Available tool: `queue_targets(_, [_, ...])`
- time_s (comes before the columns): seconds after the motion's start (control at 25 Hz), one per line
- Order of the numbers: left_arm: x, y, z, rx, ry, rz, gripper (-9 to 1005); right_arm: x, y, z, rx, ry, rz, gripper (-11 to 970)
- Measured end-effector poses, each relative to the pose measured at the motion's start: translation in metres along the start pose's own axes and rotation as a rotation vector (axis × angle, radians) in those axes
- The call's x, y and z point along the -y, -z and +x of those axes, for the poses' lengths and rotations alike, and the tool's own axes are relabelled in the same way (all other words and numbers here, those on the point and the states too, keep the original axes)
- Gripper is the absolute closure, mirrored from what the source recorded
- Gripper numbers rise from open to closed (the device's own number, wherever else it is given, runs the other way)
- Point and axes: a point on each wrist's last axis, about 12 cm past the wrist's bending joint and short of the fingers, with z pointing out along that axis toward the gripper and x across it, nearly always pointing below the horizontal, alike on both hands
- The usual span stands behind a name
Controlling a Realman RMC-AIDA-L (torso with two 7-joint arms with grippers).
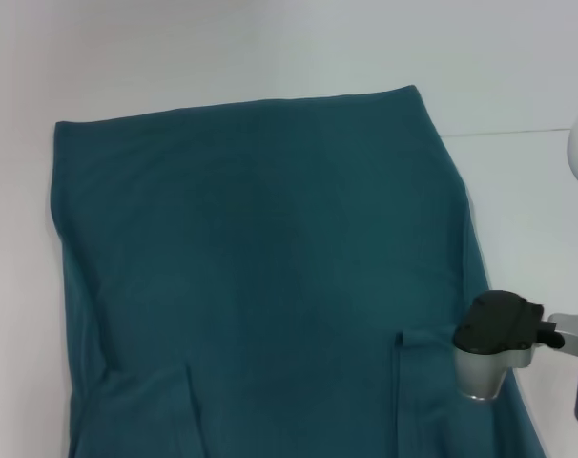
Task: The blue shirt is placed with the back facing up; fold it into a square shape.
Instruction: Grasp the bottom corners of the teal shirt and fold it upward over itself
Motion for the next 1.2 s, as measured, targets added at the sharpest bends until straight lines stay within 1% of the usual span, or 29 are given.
queue_targets(0.16, [0.002,-0.010,0.001,-0.020,-0.005,0.044,970,-0.001,-0.002,0.000,0.007,0.008,-0.017,930])
queue_targets(0.32, [0.004,-0.007,-0.002,0.009,-0.025,0.069,970,0.004,0.003,0.006,0.064,0.009,-0.033,930])
queue_targets(0.48, [0.007,0.013,-0.012,0.106,-0.067,0.085,970,0.015,0.024,0.017,0.206,0.024,-0.033,929])
queue_targets(0.6, [0.012,0.029,-0.024,0.176,-0.116,0.091,970,0.026,0.048,0.027,0.347,0.045,-0.011,929])
queue_targets(0.72, [0.021,0.046,-0.039,0.238,-0.172,0.092,970,0.035,0.074,0.034,0.498,0.066,0.021,929])
queue_targets(0.84, [0.034,0.065,-0.057,0.300,-0.247,0.077,970,0.042,0.093,0.035,0.602,0.037,0.068,929])
queue_targets(0.92, [0.040,0.073,-0.066,0.332,-0.283,0.056,970,0.046,0.102,0.036,0.661,0.000,0.096,929])
queue_targets(0.96, [0.040,0.073,-0.066,0.332,-0.283,0.056,970,0.047,0.106,0.036,0.686,-0.019,0.104,929])
queue_targets(1.0, [0.045,0.084,-0.078,0.381,-0.322,0.014,969,0.049,0.108,0.038,0.714,-0.046,0.107,929])
queue_targets(1.2, [0.050,0.095,-0.095,0.453,-0.370,-0.051,969,0.059,0.121,0.045,0.845,-0.189,0.119,930])
